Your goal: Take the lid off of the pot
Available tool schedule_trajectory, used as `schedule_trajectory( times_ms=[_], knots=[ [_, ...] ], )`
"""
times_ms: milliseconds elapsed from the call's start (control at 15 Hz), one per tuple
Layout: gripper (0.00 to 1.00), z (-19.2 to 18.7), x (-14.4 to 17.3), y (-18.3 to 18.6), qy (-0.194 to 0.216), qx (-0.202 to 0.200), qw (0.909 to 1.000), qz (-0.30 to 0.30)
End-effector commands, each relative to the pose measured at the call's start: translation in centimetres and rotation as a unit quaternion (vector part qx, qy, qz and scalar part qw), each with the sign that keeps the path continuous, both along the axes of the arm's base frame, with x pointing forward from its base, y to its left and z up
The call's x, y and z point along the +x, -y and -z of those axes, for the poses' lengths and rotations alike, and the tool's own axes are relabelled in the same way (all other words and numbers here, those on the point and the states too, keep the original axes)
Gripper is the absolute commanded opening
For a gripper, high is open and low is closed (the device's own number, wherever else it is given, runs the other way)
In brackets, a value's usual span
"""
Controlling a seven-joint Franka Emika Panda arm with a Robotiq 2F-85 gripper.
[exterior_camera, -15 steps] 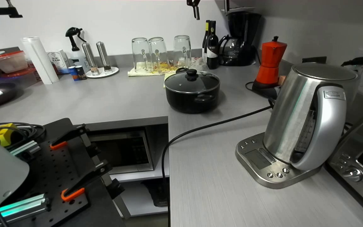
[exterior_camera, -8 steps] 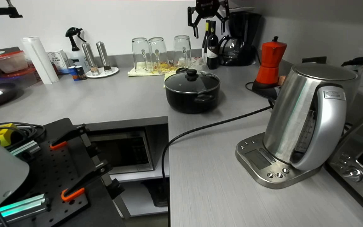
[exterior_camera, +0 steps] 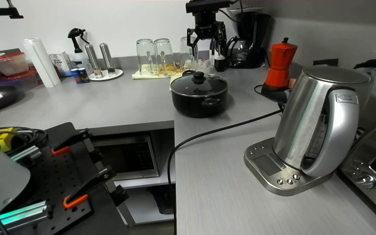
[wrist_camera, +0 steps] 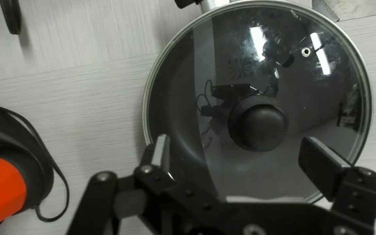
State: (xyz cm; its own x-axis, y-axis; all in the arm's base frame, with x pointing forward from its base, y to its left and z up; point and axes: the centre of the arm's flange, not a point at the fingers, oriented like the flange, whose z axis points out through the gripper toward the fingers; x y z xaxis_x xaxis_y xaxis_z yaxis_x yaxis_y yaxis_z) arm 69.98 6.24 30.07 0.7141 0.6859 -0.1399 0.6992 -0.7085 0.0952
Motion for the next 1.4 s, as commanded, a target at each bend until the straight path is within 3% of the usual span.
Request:
schedule_trajectory(
  times_ms=[0, 1333],
  knots=[
    [1.00, 1.6, 0.5, -0.1, -0.016, 0.002, 0.9994, -0.031],
    [1.00, 7.2, -1.8, -1.5, -0.079, 0.017, 0.9886, -0.127]
  ],
)
